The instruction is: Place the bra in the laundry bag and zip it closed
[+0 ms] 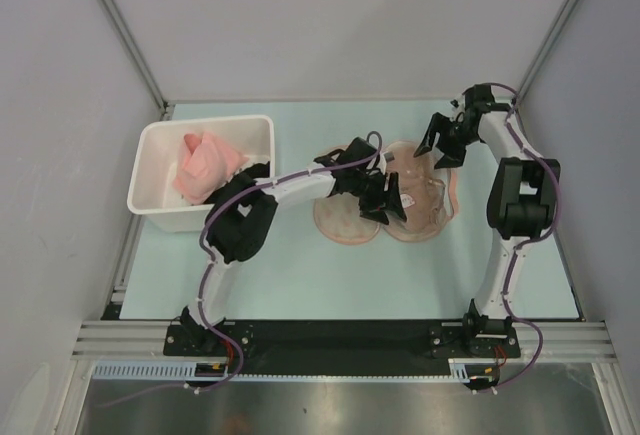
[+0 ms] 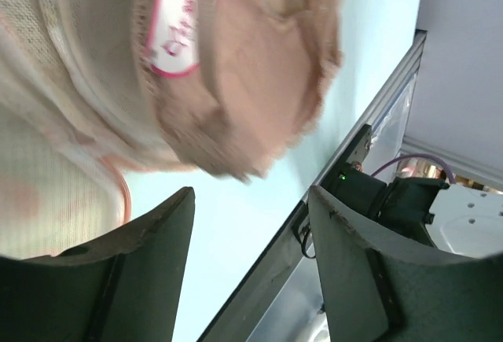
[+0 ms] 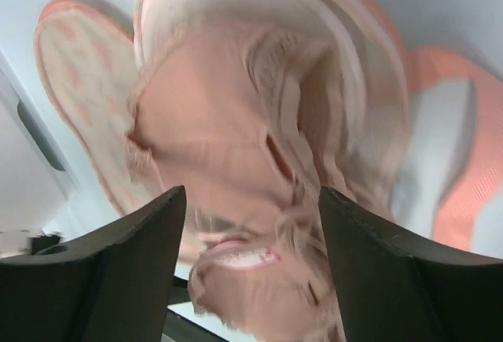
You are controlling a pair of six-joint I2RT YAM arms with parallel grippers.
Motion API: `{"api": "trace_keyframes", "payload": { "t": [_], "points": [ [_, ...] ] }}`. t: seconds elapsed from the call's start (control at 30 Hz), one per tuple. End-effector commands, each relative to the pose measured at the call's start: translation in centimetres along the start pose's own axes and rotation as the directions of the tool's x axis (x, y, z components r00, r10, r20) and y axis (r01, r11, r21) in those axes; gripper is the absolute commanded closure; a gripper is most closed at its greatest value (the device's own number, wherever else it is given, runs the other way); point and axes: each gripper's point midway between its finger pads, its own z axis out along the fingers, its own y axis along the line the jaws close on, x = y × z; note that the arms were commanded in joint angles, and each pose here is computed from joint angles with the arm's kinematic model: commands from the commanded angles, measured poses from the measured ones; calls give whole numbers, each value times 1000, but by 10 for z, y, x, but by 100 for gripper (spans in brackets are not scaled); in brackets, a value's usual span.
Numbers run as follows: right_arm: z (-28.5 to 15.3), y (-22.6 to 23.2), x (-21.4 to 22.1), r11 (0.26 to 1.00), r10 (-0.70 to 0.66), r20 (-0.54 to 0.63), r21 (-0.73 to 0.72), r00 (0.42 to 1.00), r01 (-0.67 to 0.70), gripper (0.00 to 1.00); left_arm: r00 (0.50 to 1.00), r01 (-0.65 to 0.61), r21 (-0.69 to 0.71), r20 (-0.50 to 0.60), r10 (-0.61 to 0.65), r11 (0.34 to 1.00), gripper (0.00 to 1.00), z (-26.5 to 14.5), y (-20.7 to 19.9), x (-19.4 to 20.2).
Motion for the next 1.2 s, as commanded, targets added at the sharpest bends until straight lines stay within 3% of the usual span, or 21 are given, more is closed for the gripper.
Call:
{"api": "trace_keyframes", "payload": {
  "t": [0.0,0.13,0.3,0.47,0.67,1.1,1.17],
  "points": [
    [-60,-2,7,997,21,97,68,995,-28,22,985,-149,18,87,147,989,34,-53,-38,-10],
    [-68,-17,17,995,65,128,72,990,-75,20,981,-169,-8,92,169,986,34,-70,-34,-3],
    [-48,-29,35,994,108,110,-34,988,-104,22,973,-199,-32,115,201,980,35,-93,-33,7],
    [-29,-48,32,991,132,126,-44,983,-127,24,978,-185,-36,93,188,982,37,-101,-23,25],
    [-23,-51,29,985,172,142,-54,975,-166,33,982,-163,-51,88,167,985,37,-107,-10,39],
    [-12,-39,23,978,188,137,-113,973,-173,62,981,-148,-63,113,155,987,38,-118,-5,39],
    [-9,-39,25,981,183,128,-93,975,-172,61,982,-144,-61,112,150,988,38,-118,-5,39]
  ]
}}
